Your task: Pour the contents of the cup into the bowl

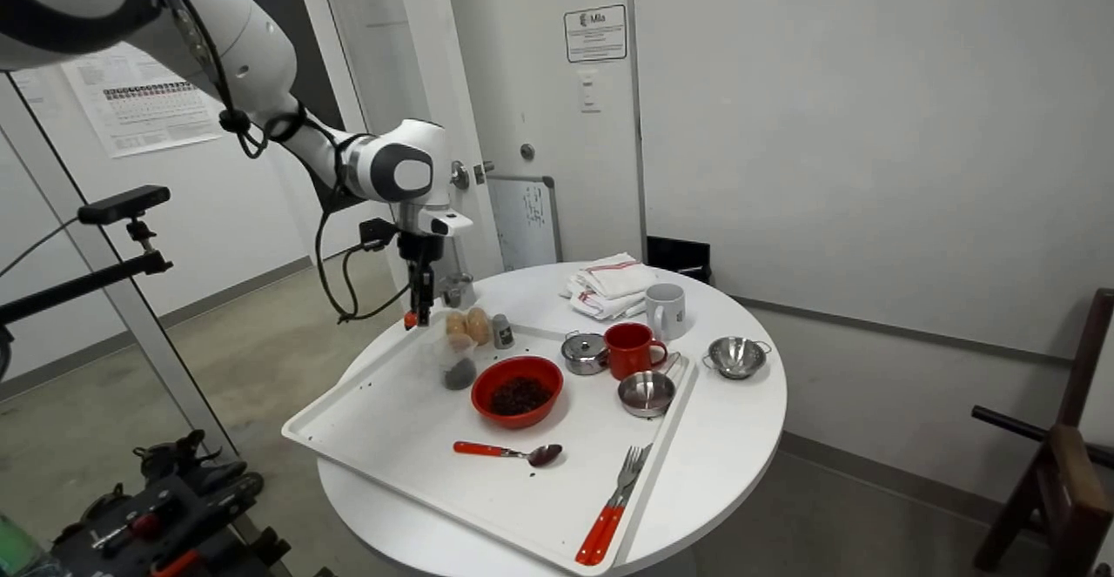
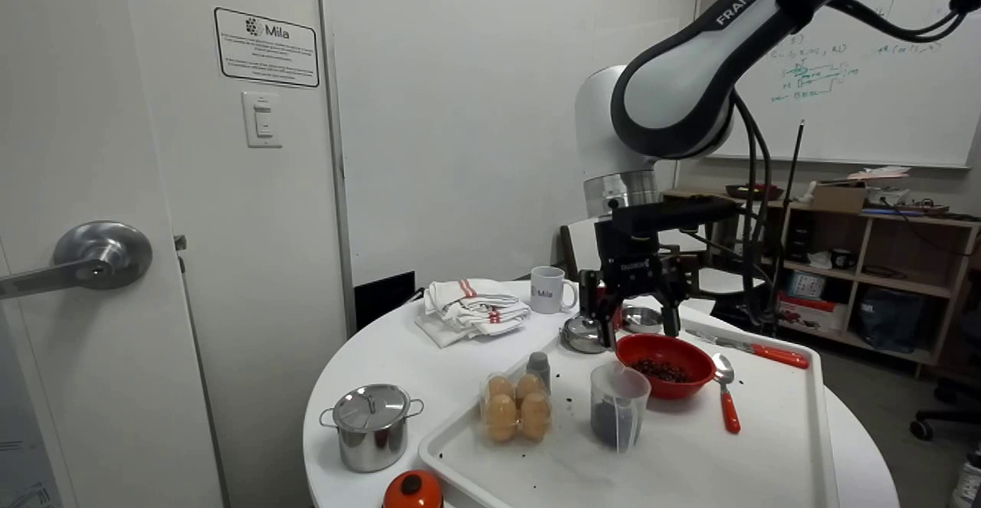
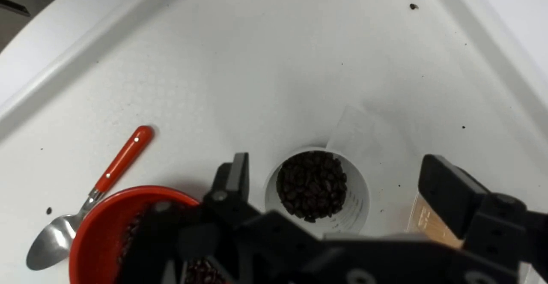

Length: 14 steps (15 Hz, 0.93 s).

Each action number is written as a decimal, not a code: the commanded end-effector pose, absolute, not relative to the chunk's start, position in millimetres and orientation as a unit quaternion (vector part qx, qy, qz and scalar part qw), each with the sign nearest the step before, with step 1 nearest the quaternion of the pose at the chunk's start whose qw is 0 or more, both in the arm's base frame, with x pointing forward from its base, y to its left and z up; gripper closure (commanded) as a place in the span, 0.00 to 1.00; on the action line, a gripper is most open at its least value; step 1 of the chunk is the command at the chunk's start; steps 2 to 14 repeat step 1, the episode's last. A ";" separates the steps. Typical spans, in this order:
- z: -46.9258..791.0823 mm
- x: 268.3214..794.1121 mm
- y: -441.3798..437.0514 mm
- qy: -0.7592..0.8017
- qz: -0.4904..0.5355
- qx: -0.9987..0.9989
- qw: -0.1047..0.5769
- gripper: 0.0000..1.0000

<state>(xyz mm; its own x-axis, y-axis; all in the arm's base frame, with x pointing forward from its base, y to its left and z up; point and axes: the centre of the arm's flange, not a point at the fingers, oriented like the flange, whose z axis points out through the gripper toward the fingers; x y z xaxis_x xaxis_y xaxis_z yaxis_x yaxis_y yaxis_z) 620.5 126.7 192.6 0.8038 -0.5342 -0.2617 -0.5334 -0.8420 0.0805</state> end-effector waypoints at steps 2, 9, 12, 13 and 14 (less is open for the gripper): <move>194.8 619.7 125.8 -0.280 -0.137 0.950 0.001 0.00; 194.8 619.7 125.8 -0.280 -0.137 0.950 0.001 0.00; 194.8 619.7 125.8 -0.280 -0.137 0.950 0.001 0.00; 194.8 619.7 125.8 -0.280 -0.137 0.950 0.001 0.00; 194.8 619.7 125.8 -0.280 -0.137 0.950 0.001 0.00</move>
